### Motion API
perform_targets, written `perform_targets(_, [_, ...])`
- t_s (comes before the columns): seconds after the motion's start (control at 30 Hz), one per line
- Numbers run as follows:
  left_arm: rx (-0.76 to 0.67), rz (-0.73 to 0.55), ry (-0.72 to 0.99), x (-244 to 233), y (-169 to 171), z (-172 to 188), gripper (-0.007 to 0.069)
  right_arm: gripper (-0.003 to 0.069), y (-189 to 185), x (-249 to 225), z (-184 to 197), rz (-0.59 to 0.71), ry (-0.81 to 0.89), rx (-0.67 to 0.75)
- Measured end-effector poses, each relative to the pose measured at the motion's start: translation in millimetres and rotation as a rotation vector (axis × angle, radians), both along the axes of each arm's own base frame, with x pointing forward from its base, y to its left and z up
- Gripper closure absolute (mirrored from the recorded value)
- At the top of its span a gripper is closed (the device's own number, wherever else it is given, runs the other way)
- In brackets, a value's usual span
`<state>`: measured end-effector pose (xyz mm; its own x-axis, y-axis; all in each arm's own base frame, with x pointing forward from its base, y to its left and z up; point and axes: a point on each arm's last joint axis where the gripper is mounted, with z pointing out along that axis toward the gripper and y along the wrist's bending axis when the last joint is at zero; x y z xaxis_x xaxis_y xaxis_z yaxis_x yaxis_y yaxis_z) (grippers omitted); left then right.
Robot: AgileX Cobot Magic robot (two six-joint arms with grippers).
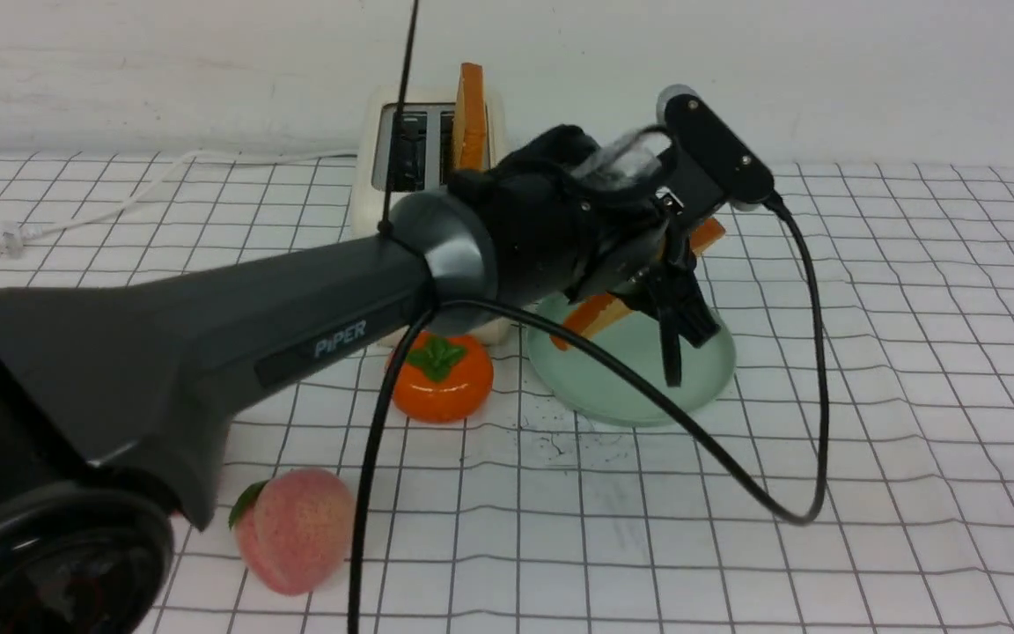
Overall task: Take toasted bread from bread machine on white checkered table place on plate.
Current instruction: 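Place the slice of bread on the plate with the left gripper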
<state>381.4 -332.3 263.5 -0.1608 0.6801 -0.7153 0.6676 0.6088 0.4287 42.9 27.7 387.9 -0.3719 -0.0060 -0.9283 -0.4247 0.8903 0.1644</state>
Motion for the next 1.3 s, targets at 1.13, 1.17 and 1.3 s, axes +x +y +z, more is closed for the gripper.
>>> perform_targets(1.13, [0.047,0.079,0.06,7.9,-0.2,-34.4,0.0174,0.0659,-0.3,-0.3,-1.0,0.0,0.01,-0.008])
perform_targets(1.17, [0.046,0.085,0.07,7.6,0.1,-35.0,0.0152,0.0659,-0.3,-0.3,-1.0,0.0,0.01,-0.008])
perform_targets(1.3, [0.044,0.086,0.073,7.5,0.1,-35.1,0.0105,0.0659,-0.2,-0.3,-1.0,0.0,0.008,-0.008])
